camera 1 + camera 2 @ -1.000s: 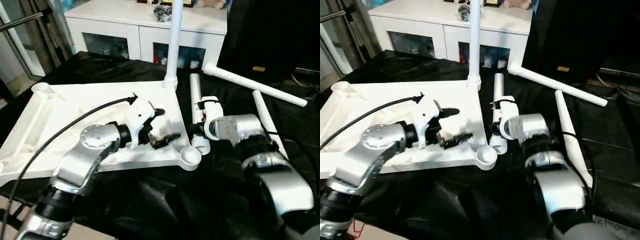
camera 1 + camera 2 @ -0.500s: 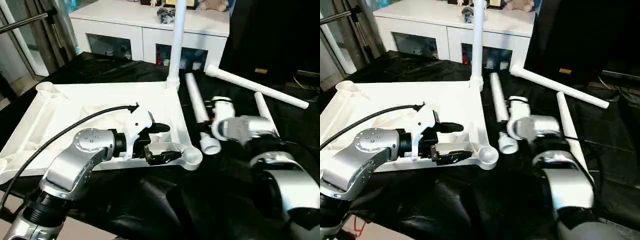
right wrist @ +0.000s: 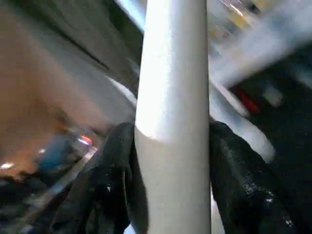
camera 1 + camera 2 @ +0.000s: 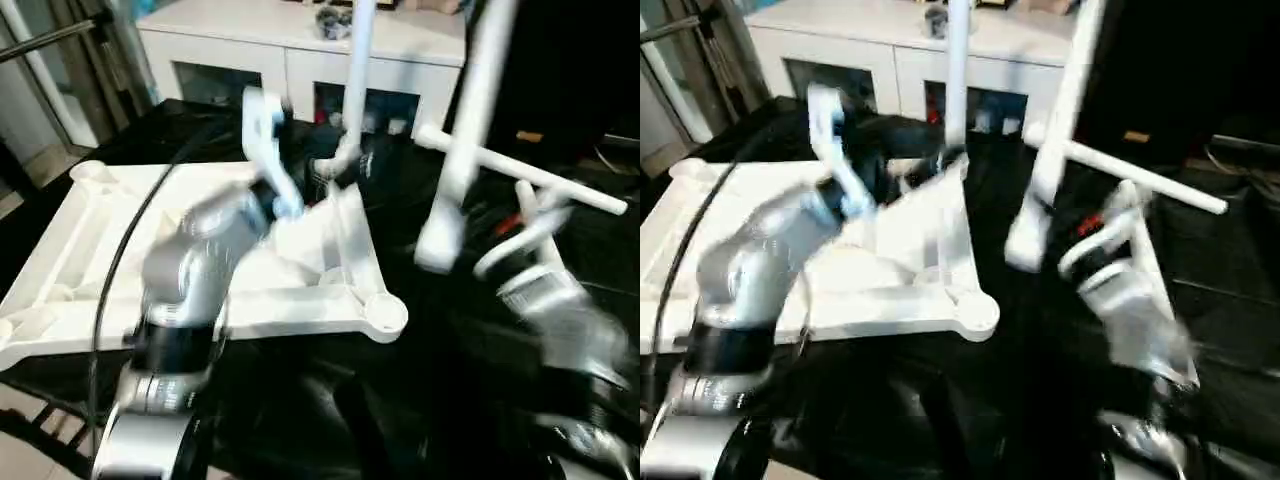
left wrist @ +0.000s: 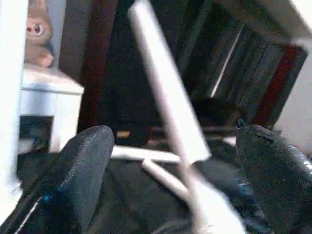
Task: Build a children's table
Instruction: Insert table leg to table base
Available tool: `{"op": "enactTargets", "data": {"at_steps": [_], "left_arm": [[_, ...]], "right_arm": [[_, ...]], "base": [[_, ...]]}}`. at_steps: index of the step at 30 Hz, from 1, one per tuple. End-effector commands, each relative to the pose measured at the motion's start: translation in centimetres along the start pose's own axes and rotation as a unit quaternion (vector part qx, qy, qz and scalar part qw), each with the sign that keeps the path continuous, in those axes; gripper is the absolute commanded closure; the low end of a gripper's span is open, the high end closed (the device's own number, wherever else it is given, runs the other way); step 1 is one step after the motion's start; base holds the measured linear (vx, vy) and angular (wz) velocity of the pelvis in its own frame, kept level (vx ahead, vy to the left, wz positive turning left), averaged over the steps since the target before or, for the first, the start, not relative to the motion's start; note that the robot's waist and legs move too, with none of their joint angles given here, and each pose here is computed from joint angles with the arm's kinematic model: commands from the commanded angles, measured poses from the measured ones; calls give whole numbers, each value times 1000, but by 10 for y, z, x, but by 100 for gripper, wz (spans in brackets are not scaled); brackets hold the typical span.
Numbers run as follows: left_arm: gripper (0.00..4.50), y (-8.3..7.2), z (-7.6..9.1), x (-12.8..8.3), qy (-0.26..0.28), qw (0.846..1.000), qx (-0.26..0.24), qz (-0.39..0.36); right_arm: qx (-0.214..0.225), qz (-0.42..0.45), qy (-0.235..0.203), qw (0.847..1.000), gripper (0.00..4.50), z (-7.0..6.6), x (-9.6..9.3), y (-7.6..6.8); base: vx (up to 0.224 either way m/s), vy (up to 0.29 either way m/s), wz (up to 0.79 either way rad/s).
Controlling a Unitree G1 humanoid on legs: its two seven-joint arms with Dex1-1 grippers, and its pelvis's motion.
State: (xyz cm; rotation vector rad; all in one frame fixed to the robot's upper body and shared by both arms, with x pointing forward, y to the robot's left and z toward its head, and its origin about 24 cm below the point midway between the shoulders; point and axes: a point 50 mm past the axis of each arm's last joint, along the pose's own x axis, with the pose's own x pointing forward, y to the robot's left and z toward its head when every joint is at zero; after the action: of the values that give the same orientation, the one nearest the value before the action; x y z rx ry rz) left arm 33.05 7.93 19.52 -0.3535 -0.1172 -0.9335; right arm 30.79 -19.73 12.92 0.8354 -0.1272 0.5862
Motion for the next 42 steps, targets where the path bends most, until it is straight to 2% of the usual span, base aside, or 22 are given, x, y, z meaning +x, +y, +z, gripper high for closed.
{"op": "enactTargets", "data": {"at_steps": [1,3,7,13,17,21,23,25,30,31,35,36,41,42], "left_arm": [[0,-3,-2,7,6,999,-38,-18],[0,-9,-3,13,9,997,-67,-38],[0,-18,-2,17,4,993,-97,-73],[0,-30,-3,19,7,985,-130,-113],[0,-31,-10,20,22,985,-134,-108],[0,-25,-7,18,6,988,-139,-73],[0,-20,-5,16,-2,990,-133,-43],[0,-14,-7,13,-4,989,-150,12],[0,-3,-18,8,13,983,-139,123],[28,-1,-19,8,5,980,-139,142],[39,3,-21,7,0,975,-129,182],[67,6,-20,6,0,973,-123,197],[84,11,-17,7,-12,963,-121,239],[103,9,-18,7,-11,963,-122,238]], "right_arm": [[19,88,12,996,262,-2,-10,22],[27,154,51,986,262,-11,-15,41],[4,175,113,978,262,-27,-12,52],[-6,202,158,967,262,-35,-11,62],[-17,211,188,959,262,-41,-9,64],[-54,192,204,958,262,-45,-6,61],[-88,188,217,954,262,-50,-5,64],[-118,169,220,953,262,-56,0,66],[-186,133,225,947,262,-69,12,72],[-207,118,223,945,262,-72,17,72],[-228,89,205,948,262,-75,26,72],[-237,82,202,947,262,-76,28,71],[-252,66,194,946,262,-78,33,73],[-255,65,192,945,262,-79,33,73]], "base": [[0,0,0],[0,0,0],[0,0,0],[0,0,0],[0,0,0],[0,0,0],[0,0,0],[0,0,0],[0,0,0],[0,0,0],[0,0,0],[0,0,0],[0,0,0],[0,0,0]]}}
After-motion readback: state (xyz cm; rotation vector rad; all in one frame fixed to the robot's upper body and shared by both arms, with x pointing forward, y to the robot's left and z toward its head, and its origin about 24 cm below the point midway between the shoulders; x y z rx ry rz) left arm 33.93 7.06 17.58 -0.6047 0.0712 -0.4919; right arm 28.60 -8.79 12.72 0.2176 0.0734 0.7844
